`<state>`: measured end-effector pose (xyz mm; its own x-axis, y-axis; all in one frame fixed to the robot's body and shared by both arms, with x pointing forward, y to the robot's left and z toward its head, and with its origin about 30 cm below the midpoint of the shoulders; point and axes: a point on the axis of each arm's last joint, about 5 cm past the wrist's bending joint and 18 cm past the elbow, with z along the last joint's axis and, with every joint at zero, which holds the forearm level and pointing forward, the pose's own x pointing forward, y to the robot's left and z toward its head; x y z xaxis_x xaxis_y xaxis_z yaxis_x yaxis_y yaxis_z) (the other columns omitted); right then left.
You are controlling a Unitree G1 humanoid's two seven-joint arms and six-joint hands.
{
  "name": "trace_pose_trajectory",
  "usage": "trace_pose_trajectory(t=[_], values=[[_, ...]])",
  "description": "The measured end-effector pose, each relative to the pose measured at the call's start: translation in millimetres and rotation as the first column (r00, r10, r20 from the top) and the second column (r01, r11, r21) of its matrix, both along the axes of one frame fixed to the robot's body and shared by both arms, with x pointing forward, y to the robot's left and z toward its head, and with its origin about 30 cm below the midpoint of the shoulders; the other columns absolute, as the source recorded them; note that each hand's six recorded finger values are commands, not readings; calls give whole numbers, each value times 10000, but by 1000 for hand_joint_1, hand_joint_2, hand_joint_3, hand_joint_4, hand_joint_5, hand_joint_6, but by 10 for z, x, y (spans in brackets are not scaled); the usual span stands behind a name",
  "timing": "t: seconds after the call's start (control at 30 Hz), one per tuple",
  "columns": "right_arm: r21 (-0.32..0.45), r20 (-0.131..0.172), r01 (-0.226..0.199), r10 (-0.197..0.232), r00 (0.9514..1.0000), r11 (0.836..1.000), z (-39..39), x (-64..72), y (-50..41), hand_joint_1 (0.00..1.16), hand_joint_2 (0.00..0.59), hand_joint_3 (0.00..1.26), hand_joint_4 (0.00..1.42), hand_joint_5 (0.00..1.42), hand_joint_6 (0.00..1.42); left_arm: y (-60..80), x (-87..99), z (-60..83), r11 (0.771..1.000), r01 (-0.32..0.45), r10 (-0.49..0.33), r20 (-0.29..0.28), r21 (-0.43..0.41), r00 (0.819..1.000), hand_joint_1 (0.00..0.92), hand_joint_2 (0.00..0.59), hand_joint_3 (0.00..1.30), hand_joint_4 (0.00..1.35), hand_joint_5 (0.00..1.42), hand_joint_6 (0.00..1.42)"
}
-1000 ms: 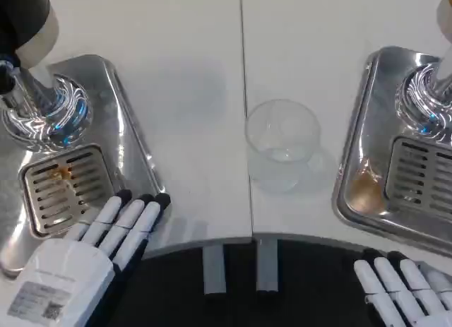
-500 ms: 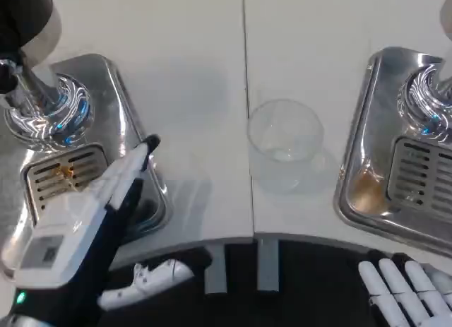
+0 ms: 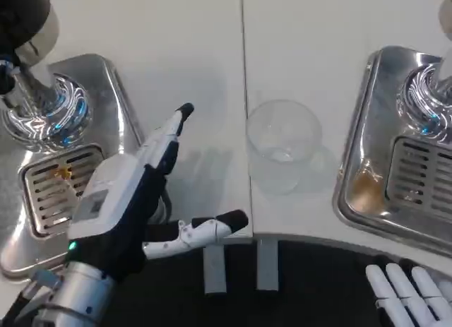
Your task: Grasp the cup under the faucet to collect the drink, then remove the cup.
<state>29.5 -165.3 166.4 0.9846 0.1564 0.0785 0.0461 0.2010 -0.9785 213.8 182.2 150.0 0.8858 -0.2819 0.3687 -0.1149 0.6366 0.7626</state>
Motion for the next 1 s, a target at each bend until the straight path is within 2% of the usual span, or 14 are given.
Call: trace_pose_trajectory(t=[0.13, 0.23, 0.3, 0.47, 0.73, 1.0], values=[[33, -161, 3, -2, 9999, 10000, 7, -3, -8, 250, 448, 0, 0, 0, 67, -26, 206, -25, 9991, -390, 387, -227, -143, 9990, 322, 60, 0, 0, 51, 168], [83, -251, -26, 28, 9997, 10000, 16, -3, -8, 248, 448, 0, 0, 0, 72, -56, 301, -6, 9990, -416, 414, -115, -152, 9991, 335, 63, 0, 0, 61, 168], [99, -194, -61, 63, 9998, 9999, 37, -2, -4, 246, 447, 0, 0, 0, 74, -96, 358, 1, 9989, -399, 399, -38, -240, 9992, 338, 62, 0, 0, 62, 168], [79, -220, -95, 96, 9997, 9999, 51, -2, -2, 242, 447, 0, 0, 0, 89, -213, 429, 6, 9984, -114, 110, -74, -547, 9999, 349, 60, 0, 0, 72, 178], [76, -197, -80, 81, 9998, 9999, 57, -3, -1, 240, 447, 0, 0, 0, 92, -364, 451, 8, 9974, 493, -498, -82, -524, 9987, 351, 59, 0, 0, 99, 221], [149, -188, -79, 82, 9998, 9999, 59, -4, 5, 239, 447, 0, 0, 0, 103, -493, 510, 9, 9961, 780, -790, -220, -406, 9966, 354, 62, 0, 0, 128, 249]])
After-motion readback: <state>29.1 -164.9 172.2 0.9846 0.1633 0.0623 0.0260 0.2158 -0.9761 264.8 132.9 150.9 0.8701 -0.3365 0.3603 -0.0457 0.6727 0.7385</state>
